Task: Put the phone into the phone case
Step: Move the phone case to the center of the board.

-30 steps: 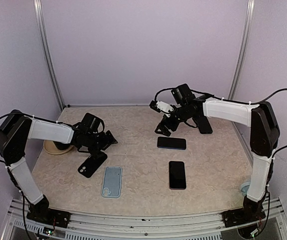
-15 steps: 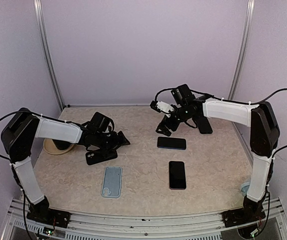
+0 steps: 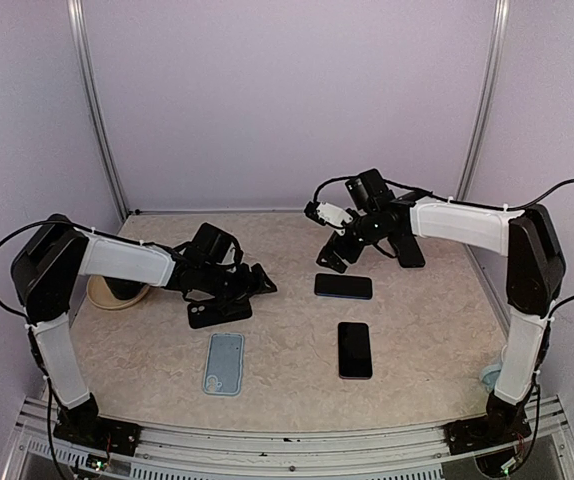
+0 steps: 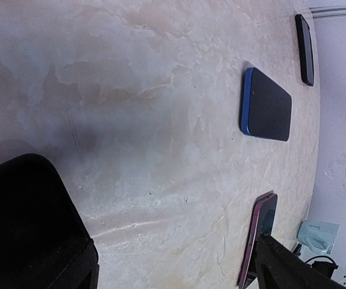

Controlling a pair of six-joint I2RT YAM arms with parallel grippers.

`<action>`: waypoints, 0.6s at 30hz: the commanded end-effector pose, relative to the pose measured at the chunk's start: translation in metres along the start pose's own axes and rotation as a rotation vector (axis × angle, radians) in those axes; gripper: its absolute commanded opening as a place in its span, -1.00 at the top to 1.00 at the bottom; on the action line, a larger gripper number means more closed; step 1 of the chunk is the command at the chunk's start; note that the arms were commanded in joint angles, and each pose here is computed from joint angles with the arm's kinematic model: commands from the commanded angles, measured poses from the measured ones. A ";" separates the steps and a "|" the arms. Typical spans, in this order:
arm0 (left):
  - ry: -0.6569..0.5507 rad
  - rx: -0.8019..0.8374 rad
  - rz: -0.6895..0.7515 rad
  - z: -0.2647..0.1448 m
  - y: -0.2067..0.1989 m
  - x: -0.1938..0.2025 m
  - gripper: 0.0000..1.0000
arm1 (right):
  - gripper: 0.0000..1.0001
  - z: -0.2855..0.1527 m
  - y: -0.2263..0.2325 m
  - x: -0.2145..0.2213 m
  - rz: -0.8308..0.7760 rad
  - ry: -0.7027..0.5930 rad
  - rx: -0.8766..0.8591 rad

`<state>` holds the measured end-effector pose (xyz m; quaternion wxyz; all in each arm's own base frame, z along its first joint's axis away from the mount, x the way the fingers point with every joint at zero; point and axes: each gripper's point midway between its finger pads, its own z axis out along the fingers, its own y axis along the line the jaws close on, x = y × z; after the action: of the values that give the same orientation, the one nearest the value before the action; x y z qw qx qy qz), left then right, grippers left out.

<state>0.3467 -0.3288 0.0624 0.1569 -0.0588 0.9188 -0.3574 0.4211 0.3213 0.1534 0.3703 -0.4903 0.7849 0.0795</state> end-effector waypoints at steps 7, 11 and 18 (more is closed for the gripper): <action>-0.105 -0.050 0.077 -0.027 -0.013 -0.023 -0.86 | -0.99 -0.006 0.005 -0.002 -0.010 -0.015 0.000; -0.204 -0.151 0.023 -0.055 0.006 -0.036 -0.87 | -0.99 -0.005 0.007 -0.001 -0.011 -0.014 -0.009; -0.278 -0.371 -0.054 -0.088 0.061 -0.039 -0.83 | -0.99 -0.002 0.009 0.001 -0.015 -0.012 -0.016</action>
<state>0.3652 -0.2646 0.1161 0.2628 -0.1159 0.9194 -0.2688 0.4170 0.3187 0.1427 0.3607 -0.4921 0.7883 0.0797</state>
